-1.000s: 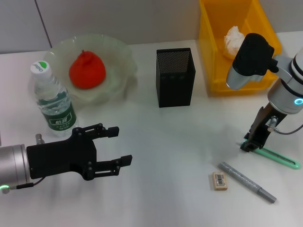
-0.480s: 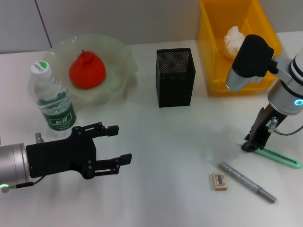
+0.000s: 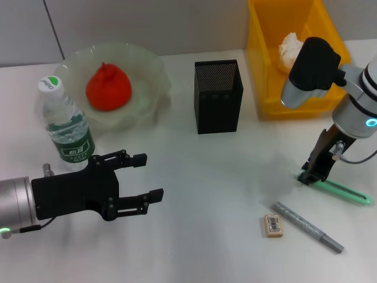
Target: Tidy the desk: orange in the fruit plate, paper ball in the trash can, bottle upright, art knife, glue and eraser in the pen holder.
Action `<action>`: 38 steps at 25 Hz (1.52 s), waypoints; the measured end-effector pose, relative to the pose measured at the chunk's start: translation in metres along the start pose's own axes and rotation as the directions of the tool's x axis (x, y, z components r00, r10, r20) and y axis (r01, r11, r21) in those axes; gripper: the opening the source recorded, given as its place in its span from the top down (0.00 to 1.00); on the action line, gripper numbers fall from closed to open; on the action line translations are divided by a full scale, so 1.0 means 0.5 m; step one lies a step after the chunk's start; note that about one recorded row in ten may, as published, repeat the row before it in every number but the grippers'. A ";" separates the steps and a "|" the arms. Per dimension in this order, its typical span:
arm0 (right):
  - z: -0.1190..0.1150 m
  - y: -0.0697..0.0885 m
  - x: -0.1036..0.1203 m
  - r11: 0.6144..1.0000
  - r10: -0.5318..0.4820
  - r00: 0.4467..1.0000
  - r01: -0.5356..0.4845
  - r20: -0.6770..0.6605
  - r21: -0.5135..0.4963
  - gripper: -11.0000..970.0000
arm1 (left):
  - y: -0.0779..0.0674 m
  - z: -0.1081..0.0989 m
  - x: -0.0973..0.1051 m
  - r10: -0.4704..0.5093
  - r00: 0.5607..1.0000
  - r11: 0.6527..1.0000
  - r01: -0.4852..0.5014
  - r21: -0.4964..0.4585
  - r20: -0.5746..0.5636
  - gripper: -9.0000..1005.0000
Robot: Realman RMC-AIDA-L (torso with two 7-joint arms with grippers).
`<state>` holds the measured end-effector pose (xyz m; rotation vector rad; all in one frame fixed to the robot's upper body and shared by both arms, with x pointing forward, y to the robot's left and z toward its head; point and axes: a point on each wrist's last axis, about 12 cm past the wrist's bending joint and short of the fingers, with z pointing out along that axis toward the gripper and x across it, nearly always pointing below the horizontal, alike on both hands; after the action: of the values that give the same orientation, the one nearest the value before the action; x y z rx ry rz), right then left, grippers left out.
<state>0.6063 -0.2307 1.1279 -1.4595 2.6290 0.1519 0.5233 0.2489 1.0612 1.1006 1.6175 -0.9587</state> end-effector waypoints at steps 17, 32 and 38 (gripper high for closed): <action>-0.100 -0.017 0.001 0.995 0.073 0.883 -0.031 0.464 -0.097 0.79 | 0.001 0.000 -0.004 0.003 1.000 1.000 -0.003 0.002 0.008 0.20; -0.172 -0.040 0.123 0.990 0.141 0.321 -0.026 0.936 -0.141 0.77 | 0.000 0.000 -0.007 0.011 1.000 1.000 -0.011 0.006 0.024 0.20; -0.144 -0.060 0.138 0.988 0.145 0.161 -0.075 0.976 -0.134 0.77 | -0.002 0.000 -0.007 0.018 1.000 1.000 -0.018 0.009 0.026 0.20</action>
<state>0.5908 -0.3151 1.1870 -0.6382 1.5218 0.8786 0.5231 0.2477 1.0645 1.1027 1.5812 -0.9663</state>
